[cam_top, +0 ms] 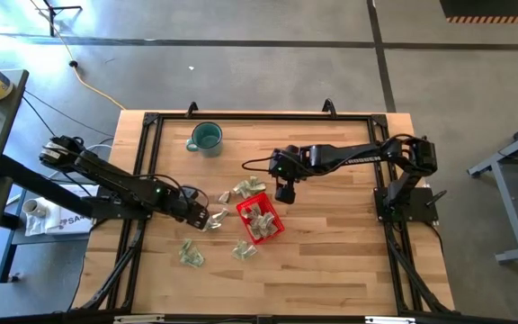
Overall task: Pick and place Stevia / Truvia into bins
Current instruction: Put the green stevia packet into the basket, then put the white stevia packet into the basket
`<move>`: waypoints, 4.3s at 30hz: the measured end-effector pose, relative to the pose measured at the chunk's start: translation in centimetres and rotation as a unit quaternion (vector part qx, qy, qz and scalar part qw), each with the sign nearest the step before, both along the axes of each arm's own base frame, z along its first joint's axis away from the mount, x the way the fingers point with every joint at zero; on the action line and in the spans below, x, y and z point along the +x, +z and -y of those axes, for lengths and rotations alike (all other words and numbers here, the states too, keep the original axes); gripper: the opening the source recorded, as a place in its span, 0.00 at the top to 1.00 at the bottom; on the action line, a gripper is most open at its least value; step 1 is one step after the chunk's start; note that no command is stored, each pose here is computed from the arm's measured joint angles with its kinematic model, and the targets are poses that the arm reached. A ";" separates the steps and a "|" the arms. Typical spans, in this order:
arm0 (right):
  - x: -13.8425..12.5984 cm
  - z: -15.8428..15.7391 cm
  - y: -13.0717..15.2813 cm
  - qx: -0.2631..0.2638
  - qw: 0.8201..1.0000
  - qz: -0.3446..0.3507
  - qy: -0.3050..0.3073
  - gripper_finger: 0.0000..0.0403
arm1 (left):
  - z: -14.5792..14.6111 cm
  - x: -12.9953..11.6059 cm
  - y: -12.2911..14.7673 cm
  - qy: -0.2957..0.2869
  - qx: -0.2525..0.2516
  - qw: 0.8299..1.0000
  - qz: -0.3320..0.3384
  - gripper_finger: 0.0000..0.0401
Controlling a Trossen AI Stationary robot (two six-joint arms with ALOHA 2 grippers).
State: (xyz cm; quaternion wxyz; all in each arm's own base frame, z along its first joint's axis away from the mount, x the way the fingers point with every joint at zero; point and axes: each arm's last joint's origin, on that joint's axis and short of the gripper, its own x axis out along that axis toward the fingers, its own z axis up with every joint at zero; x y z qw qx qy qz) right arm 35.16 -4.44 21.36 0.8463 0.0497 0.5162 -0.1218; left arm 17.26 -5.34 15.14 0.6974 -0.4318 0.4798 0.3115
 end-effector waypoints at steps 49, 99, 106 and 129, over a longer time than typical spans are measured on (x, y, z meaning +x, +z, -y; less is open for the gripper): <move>-10.1 -4.6 -1.0 -0.003 0.996 -0.044 -0.075 0.31 | -4.1 13.9 6.2 -0.163 0.051 0.938 0.301 0.92; -7.4 -5.9 -3.4 0.060 0.995 0.034 -0.067 0.31 | 1.8 4.6 0.7 -0.040 0.054 0.994 -0.089 0.40; -7.5 -5.9 -3.4 0.060 0.994 0.034 -0.079 0.31 | 1.1 3.7 -1.3 -0.060 0.011 0.994 -0.092 0.40; -7.9 -5.5 -3.0 0.026 0.988 0.044 -0.146 0.31 | 0.4 4.1 0.6 -0.097 0.104 0.986 -0.086 0.90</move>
